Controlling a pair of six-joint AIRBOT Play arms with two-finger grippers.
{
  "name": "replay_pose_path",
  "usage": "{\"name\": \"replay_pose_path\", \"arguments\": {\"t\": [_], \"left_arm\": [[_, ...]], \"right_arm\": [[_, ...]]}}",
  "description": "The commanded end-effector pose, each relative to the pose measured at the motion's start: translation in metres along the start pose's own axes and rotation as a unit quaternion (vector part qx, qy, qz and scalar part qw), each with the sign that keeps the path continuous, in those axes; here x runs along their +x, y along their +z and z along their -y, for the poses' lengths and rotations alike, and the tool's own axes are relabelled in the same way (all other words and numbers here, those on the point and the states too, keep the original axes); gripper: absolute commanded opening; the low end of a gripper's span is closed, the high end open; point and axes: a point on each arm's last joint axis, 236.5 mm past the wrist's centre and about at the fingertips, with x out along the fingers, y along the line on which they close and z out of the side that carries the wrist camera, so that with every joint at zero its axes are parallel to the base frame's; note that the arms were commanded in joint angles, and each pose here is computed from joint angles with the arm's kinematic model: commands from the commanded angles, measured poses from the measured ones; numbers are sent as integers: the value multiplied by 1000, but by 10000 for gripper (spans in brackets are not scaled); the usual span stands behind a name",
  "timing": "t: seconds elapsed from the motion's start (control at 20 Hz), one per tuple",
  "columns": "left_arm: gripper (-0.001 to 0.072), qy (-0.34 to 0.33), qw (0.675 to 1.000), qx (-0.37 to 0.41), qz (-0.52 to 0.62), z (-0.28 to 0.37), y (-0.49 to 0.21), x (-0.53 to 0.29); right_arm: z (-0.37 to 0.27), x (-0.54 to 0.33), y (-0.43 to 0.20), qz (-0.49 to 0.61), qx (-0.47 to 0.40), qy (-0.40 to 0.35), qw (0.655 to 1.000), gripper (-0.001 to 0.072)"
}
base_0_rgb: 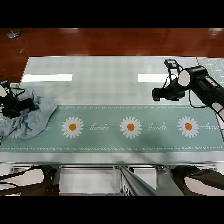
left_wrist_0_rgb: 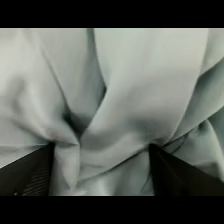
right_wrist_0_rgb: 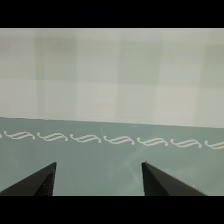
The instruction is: Fold the shirts.
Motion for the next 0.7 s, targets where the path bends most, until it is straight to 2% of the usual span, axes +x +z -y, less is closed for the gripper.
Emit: {"name": "replay_pose_path", "arguments": {"t": [0.0,0.05,0.15,0.3,0.45,0.65], "left_arm": [[449,-18,999,2,-35,10,-15,10],[28,-21,999,5,-37,11,-15,8],[25,-62,998,17,-15,29,-5,-10],[26,-170,980,-6,105,77,46,-93],[25,-276,927,-1,255,118,81,-225],[25,-381,839,49,384,151,67,-386]], "right_arm": [[-2,0,0,0,4,3,1000,620],[-2,0,0,-1,5,4,1000,620],[-3,0,-4,-8,7,7,1000,620],[-7,-5,-7,-12,12,16,1000,620],[-12,-29,-1,19,14,31,999,620],[-13,-83,9,89,13,47,995,620]]}}
